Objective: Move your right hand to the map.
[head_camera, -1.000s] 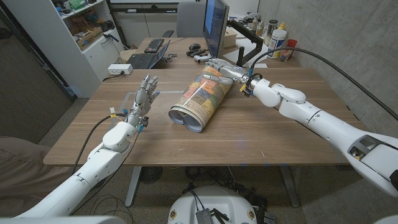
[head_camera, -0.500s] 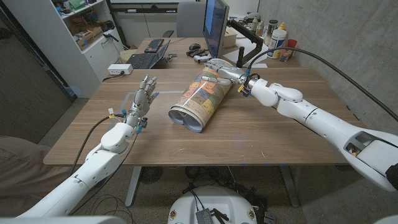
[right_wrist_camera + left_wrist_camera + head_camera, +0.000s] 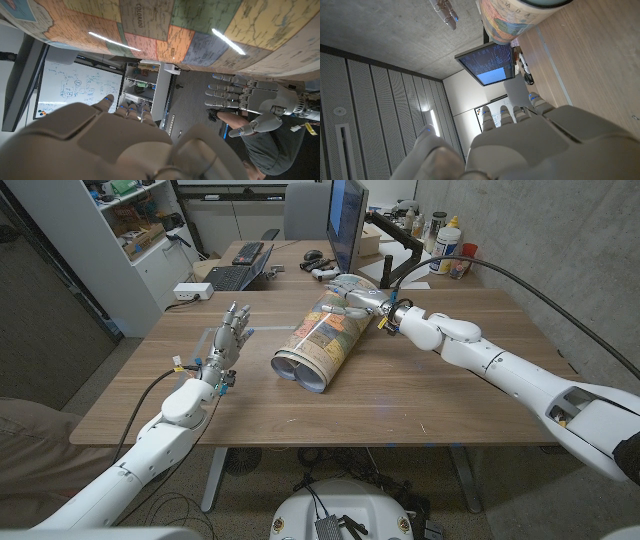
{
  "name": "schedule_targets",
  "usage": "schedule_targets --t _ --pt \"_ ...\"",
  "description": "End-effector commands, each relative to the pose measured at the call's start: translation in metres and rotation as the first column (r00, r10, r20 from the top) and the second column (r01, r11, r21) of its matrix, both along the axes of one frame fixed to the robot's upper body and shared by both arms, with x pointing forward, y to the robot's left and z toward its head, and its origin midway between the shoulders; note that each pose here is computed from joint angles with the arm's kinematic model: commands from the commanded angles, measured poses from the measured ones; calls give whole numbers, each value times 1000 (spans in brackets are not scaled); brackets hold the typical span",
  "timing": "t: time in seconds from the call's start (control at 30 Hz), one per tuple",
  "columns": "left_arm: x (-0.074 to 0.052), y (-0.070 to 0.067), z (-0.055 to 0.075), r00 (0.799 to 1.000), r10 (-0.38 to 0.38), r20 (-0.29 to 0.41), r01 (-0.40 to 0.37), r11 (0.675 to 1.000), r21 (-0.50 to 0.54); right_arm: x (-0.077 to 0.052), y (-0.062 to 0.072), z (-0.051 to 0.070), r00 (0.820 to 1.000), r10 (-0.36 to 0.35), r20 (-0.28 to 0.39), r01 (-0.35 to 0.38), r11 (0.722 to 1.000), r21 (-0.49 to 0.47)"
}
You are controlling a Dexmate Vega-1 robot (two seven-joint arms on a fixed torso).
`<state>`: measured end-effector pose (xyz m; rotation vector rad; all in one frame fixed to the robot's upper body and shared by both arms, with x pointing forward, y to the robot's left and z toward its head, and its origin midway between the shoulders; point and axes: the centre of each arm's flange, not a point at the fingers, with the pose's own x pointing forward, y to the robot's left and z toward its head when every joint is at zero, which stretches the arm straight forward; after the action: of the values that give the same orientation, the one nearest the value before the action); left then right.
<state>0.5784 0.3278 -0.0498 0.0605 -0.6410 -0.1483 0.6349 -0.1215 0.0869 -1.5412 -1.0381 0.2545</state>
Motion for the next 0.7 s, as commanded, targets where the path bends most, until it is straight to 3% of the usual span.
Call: schedule_targets --t 0.03,0.7 --pt "-2 4 -1 1000 8 0 -8 1000 -7 7 10 -2 1000 3 -11 -3 1000 -14" --pt "-1 9 -7 1000 8 -14 -8 1000 -14 16 29 -8 999 16 -39 -18 998 -56"
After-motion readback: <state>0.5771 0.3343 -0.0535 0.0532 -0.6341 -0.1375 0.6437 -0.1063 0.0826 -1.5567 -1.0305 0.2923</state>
